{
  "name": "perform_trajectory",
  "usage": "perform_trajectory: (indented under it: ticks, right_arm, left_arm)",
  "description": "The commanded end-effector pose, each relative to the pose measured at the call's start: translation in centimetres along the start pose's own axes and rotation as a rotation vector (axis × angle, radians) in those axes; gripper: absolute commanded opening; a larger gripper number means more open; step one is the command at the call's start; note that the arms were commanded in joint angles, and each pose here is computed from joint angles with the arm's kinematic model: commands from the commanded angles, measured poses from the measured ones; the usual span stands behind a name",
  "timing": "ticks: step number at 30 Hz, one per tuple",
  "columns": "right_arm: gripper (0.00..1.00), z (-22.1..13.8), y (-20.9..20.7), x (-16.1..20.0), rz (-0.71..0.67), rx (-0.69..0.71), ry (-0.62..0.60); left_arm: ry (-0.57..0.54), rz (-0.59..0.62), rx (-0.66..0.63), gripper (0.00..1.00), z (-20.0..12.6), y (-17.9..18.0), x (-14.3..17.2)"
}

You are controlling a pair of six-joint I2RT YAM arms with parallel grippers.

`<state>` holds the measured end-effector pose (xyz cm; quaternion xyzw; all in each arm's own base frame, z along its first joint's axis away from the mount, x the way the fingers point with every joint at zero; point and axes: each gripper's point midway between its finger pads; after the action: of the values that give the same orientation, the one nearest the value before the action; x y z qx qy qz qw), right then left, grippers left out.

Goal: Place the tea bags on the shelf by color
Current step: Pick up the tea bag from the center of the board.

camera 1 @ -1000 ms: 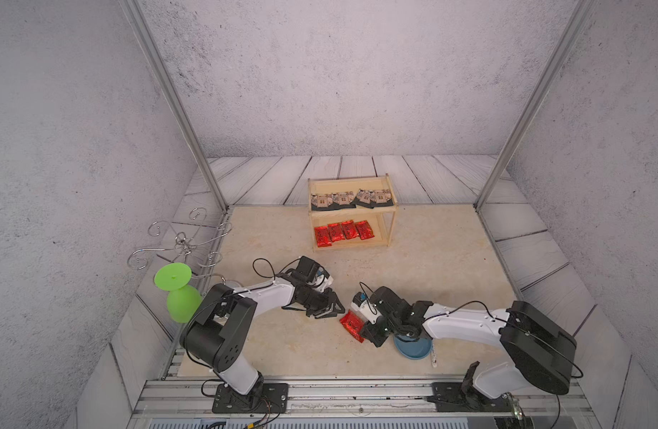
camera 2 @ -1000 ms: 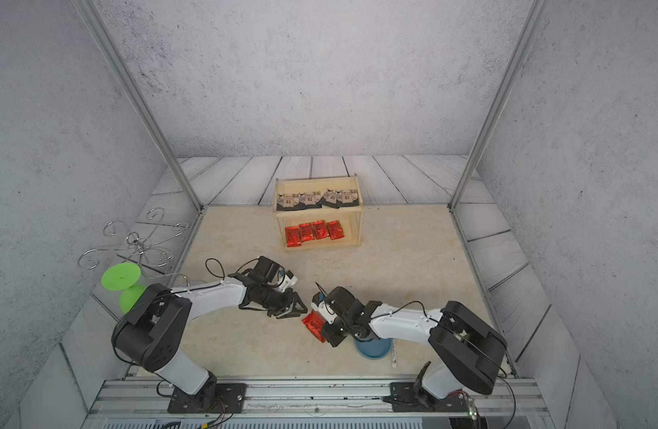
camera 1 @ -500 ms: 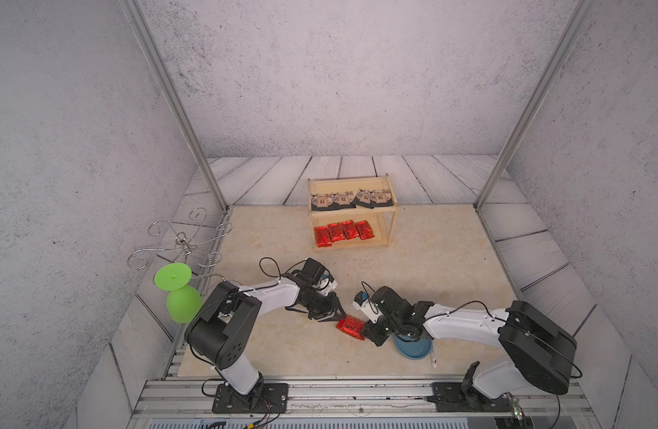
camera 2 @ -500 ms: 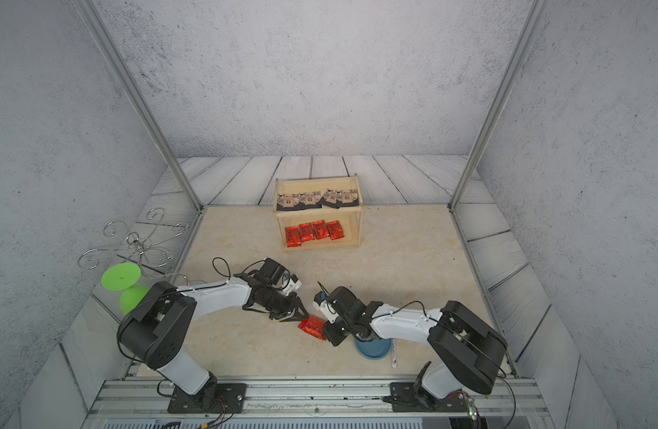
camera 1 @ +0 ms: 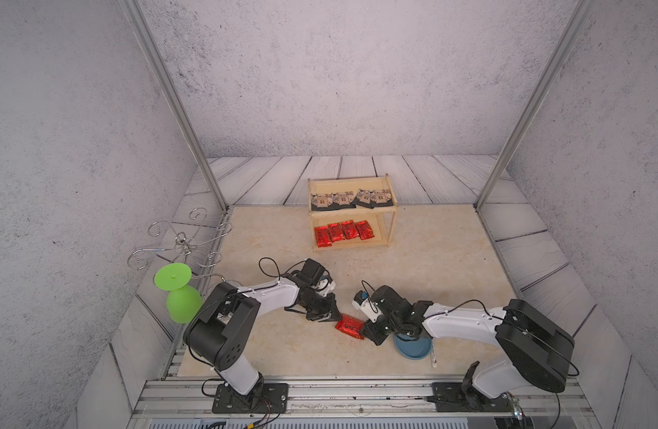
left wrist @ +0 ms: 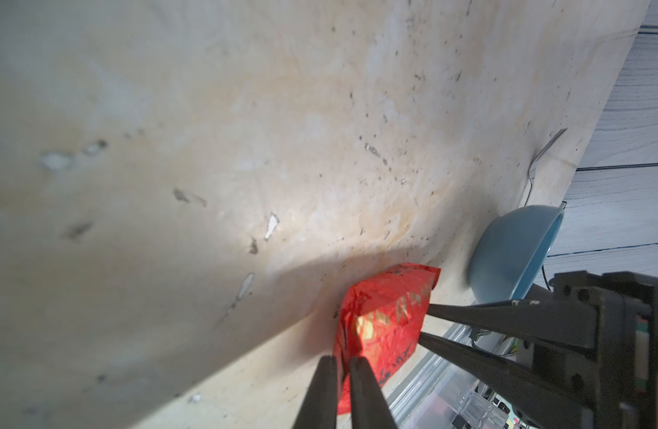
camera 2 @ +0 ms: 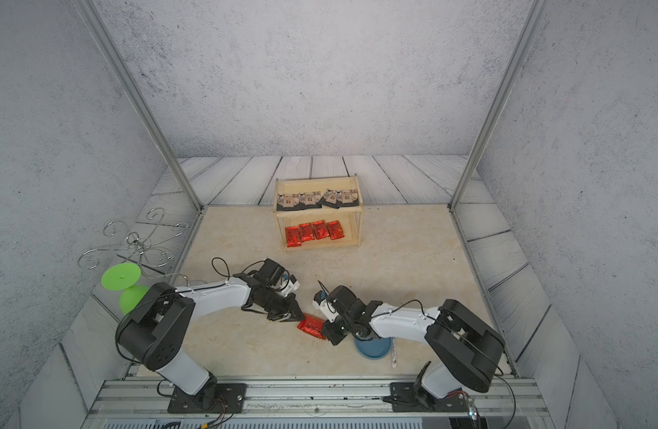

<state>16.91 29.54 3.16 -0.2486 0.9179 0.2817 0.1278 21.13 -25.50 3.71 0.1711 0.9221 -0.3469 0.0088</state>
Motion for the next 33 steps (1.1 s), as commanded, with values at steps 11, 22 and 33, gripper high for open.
perform_trajectory:
  ticks: [11, 22, 33]
  right_arm:
    - [0.2, 0.5, -0.5, 0.6, 0.043, -0.016, 0.021]
    - [0.23, -0.3, -0.5, -0.5, 0.07, -0.033, -0.008]
    - [0.31, -8.0, -2.4, -6.2, 0.41, 0.024, -0.296]
  left_arm:
    - [0.024, -0.013, -0.014, 0.13, 0.4, 0.6, 0.8]
    - [0.008, -0.002, 0.01, 0.0, 0.2, 0.0, 0.4]
    - [-0.221, 0.08, 0.153, 0.0, -5.7, -4.4, -4.1]
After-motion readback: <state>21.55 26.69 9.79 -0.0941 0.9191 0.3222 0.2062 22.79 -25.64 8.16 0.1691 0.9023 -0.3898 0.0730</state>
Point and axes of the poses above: each gripper's point midway between its finger pads, its own z axis out along the fingers, its own y axis along the line the jaws close on, x = y × z, and after that the axes turned 14 degrees about z, right-handed
